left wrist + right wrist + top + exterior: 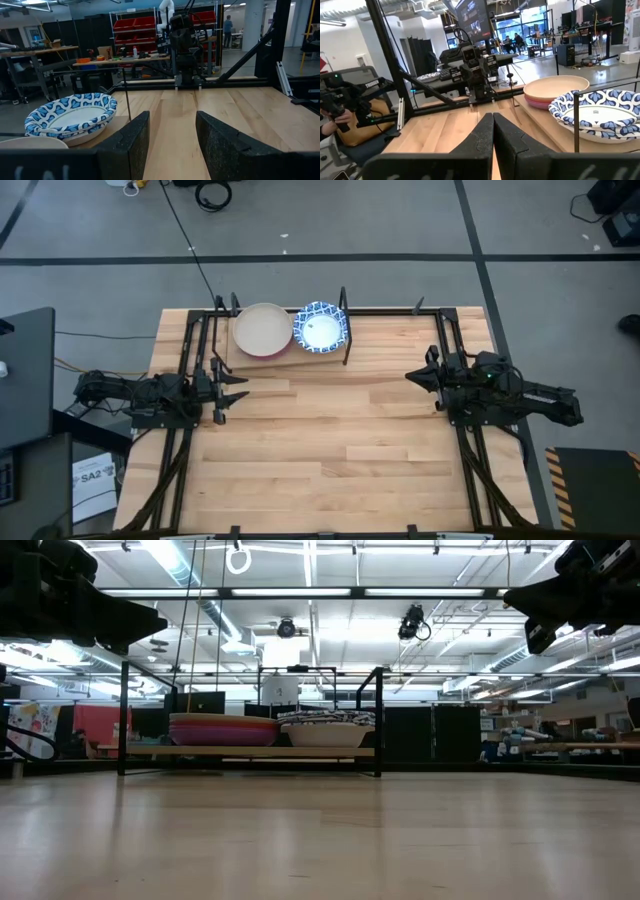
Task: Place and stack plates onto a shelf
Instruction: Return to Home Position
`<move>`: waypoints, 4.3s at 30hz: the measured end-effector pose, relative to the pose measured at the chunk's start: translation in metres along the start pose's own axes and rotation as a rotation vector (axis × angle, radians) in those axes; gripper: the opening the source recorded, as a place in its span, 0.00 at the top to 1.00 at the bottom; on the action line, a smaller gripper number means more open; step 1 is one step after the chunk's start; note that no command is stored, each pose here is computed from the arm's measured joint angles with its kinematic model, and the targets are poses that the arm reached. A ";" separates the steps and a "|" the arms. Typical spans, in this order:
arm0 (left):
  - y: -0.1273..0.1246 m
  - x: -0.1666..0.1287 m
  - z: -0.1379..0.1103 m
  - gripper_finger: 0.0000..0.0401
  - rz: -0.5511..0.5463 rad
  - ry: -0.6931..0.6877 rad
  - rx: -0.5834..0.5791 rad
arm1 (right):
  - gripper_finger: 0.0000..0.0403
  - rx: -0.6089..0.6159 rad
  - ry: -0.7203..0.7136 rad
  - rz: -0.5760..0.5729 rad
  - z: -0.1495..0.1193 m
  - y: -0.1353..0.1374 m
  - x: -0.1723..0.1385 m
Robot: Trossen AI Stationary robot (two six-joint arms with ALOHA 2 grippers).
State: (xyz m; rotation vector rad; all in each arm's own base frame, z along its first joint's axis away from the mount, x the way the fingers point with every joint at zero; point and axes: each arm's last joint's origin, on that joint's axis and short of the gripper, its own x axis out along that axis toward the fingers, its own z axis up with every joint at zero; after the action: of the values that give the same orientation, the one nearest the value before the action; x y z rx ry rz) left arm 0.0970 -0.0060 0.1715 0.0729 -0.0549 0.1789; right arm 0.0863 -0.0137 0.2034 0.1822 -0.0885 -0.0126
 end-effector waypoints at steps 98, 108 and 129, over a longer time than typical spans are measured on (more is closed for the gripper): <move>0.000 0.000 0.003 0.58 0.003 -0.027 -0.008 | 0.97 -0.108 0.035 -0.010 -0.033 -0.008 0.007; 0.000 0.000 0.003 0.58 0.002 -0.028 -0.008 | 0.97 -0.108 0.035 -0.010 -0.033 -0.008 0.007; 0.001 -0.001 0.004 0.58 0.004 -0.046 -0.015 | 0.97 -0.107 0.035 -0.010 -0.033 -0.008 0.007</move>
State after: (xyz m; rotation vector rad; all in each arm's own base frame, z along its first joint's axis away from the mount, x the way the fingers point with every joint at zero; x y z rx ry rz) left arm 0.0955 -0.0058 0.1757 0.0621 -0.1017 0.1810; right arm 0.0958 -0.0161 0.1702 0.0755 -0.0516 -0.0241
